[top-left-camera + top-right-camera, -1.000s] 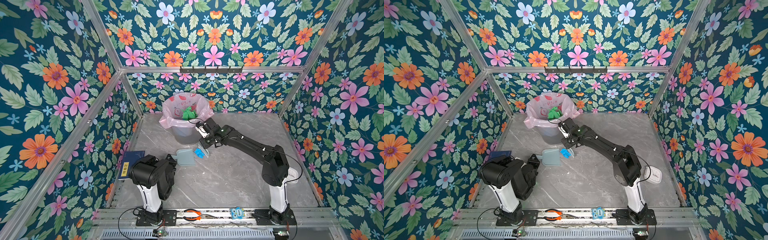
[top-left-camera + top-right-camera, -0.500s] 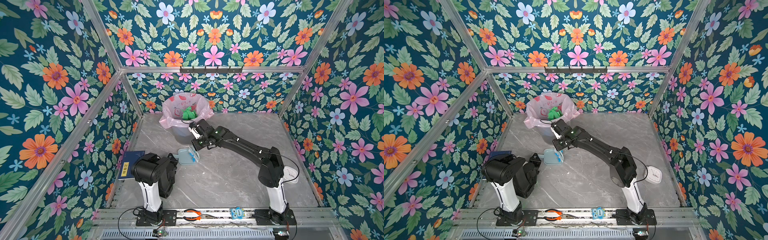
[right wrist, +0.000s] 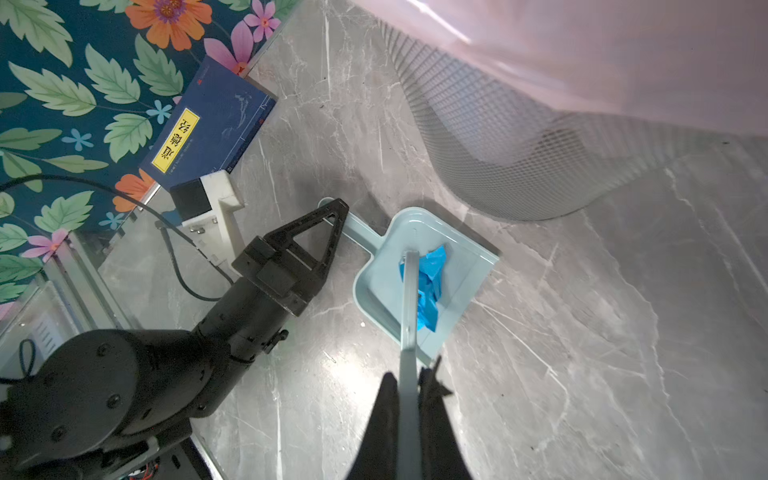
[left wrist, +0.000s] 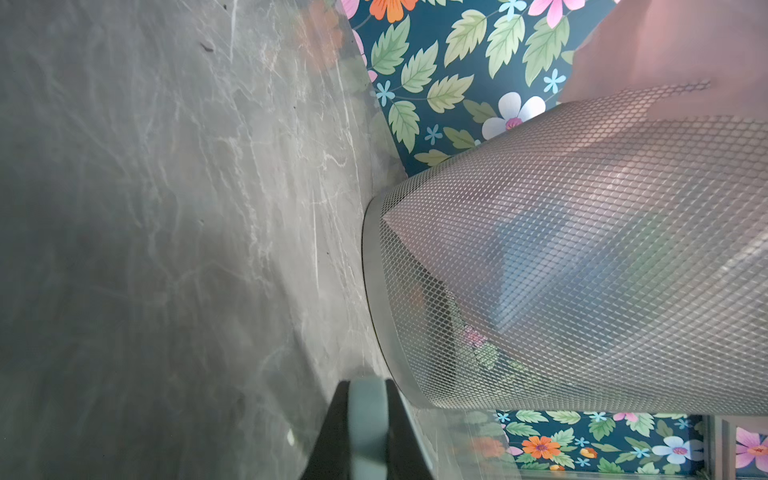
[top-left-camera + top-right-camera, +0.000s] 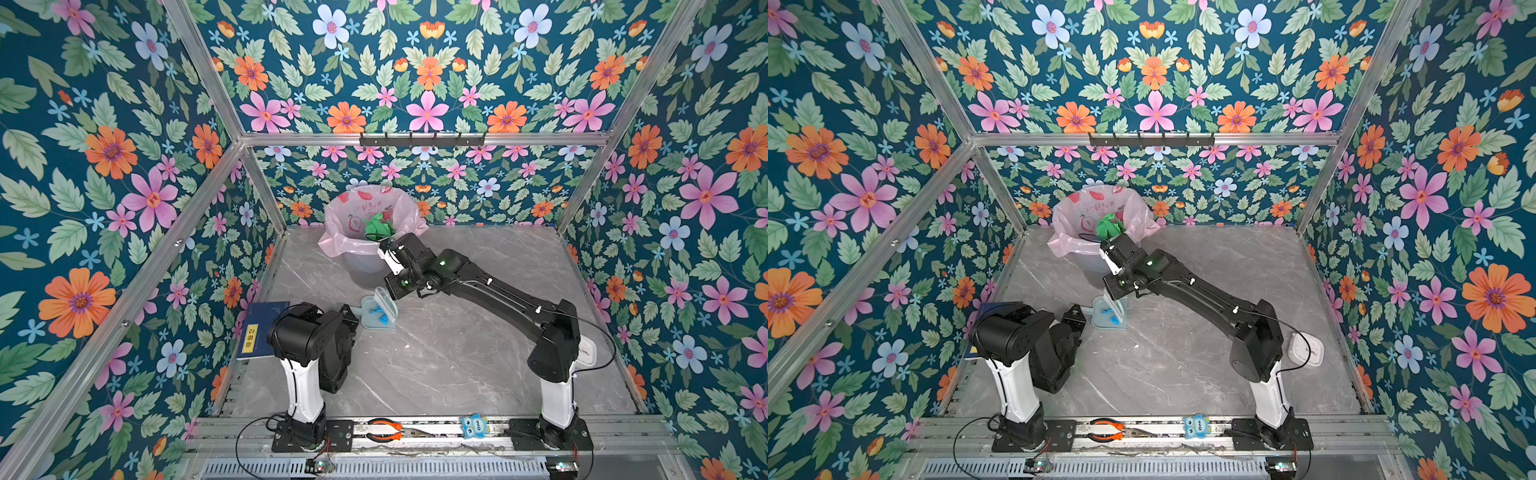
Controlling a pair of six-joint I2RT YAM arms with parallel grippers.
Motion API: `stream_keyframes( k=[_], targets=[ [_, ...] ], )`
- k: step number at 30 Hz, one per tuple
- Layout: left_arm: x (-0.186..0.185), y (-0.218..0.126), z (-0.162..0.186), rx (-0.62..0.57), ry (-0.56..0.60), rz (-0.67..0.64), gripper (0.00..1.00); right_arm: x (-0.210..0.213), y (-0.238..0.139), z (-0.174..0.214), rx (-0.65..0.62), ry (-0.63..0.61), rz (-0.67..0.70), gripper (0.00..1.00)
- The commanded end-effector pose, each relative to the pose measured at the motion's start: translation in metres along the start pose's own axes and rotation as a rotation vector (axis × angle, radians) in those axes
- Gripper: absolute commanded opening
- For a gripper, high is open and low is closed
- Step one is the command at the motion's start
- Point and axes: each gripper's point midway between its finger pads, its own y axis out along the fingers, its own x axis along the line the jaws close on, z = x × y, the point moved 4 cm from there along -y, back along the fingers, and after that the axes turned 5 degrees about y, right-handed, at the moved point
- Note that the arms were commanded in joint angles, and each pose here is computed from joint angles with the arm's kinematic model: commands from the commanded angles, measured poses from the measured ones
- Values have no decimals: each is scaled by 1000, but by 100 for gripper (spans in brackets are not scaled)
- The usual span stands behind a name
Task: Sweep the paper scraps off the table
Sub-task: 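Sweep the blue scrap with the right gripper's brush into the dustpan, then draw the brush back with the right gripper, holding the loaded dustpan still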
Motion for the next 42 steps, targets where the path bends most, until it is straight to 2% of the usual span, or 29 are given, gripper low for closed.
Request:
stream_keyframes(
  k=[1, 6, 11, 13, 24, 34, 42],
  targets=[
    [-4, 1, 3, 22, 9, 25, 0, -3, -16, 1, -23, 2, 23, 0],
    [-13, 2, 5, 50, -6, 65, 0, -5, -39, 6, -44, 10, 21, 0],
    [-31, -5, 1, 69, -36, 134, 0, -19, -62, 19, -69, 13, 89, 0],
    [-35, -10, -2, 72, -65, 152, 0, -26, -82, 21, -107, 24, 104, 0],
    [-71, -29, -22, 73, -220, 294, 0, -85, -151, 34, -235, 151, 177, 0],
    [-93, -38, -34, 73, -329, 383, 0, -101, -167, 41, -244, 148, 273, 0],
    [-100, -35, -37, 68, -303, 380, 0, -103, -162, 46, -230, 166, 260, 0]
  ],
)
